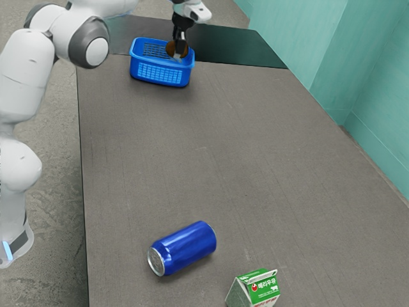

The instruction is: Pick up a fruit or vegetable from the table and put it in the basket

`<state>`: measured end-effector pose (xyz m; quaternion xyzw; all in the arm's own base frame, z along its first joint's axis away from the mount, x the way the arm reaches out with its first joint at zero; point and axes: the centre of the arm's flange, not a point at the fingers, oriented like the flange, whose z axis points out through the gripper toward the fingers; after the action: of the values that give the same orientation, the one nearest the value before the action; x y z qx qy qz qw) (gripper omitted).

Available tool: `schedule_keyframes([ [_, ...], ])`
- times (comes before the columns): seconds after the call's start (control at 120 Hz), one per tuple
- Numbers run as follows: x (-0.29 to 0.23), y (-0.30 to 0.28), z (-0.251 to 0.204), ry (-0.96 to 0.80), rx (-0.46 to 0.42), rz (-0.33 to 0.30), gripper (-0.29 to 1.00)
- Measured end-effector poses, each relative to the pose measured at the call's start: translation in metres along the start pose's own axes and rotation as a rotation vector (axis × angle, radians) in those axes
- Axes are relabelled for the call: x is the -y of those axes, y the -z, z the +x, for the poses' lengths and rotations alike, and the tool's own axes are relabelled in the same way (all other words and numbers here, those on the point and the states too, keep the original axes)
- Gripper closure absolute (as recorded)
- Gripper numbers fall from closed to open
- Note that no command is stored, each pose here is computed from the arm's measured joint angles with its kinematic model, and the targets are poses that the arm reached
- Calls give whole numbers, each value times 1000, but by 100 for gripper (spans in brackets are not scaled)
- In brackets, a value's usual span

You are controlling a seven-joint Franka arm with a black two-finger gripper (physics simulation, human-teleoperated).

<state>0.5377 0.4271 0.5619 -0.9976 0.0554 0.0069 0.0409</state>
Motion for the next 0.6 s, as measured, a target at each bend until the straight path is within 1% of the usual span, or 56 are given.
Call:
schedule_keyframes([
  [0.108, 30, -3, -27, 37, -16, 5, 39],
  [0.233, 65, -12, -52, 67, -46, 37, 41],
  [0.342, 91, -17, -55, 65, -87, 90, 41],
  [0.433, 101, -20, -55, 51, -111, 124, 41],
  [0.45, 102, -20, -55, 48, -114, 129, 39],
  [0.525, 103, -19, -52, 31, -130, 141, 23],
  [0.6, 102, -17, -49, 14, -141, 150, 13],
])
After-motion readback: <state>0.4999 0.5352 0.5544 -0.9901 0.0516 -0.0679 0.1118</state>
